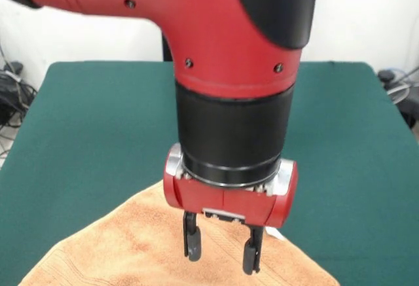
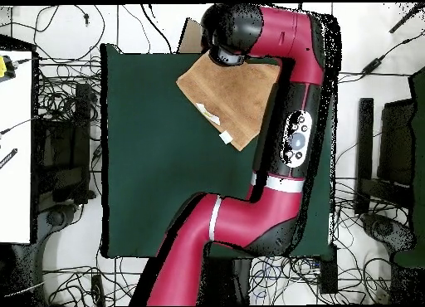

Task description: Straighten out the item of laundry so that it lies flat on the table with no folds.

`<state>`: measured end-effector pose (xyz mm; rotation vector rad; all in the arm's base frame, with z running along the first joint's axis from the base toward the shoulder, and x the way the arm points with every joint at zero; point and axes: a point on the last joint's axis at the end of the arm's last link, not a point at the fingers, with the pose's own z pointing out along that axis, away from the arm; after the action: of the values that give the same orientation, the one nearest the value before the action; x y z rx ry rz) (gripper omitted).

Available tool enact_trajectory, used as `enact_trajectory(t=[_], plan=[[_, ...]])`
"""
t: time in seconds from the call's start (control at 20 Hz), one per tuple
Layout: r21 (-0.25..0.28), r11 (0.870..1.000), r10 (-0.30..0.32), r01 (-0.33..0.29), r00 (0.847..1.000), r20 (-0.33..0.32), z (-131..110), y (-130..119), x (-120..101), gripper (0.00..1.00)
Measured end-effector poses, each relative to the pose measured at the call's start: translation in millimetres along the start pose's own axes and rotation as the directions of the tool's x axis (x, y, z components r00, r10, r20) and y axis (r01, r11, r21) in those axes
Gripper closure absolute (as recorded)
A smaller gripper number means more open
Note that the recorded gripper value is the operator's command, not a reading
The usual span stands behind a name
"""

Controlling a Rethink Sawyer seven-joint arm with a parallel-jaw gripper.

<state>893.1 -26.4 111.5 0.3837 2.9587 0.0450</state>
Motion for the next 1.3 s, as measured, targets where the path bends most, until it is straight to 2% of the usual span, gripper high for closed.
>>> enact_trajectory(t=[0.15,0.5,0.7,1.05,1.3], plan=[[-0.005,1.000,0.017,-0.017,1.000,-0.026,11,-5,1,0.00],[-0.016,0.999,0.037,-0.039,0.997,-0.074,19,-13,1,0.00],[-0.021,1.000,0.010,-0.012,0.995,-0.097,22,-17,1,0.00],[-0.026,0.994,-0.107,0.105,0.983,-0.147,37,-26,6,0.00],[-0.027,0.991,-0.135,0.132,0.978,-0.160,46,-31,9,0.00]])
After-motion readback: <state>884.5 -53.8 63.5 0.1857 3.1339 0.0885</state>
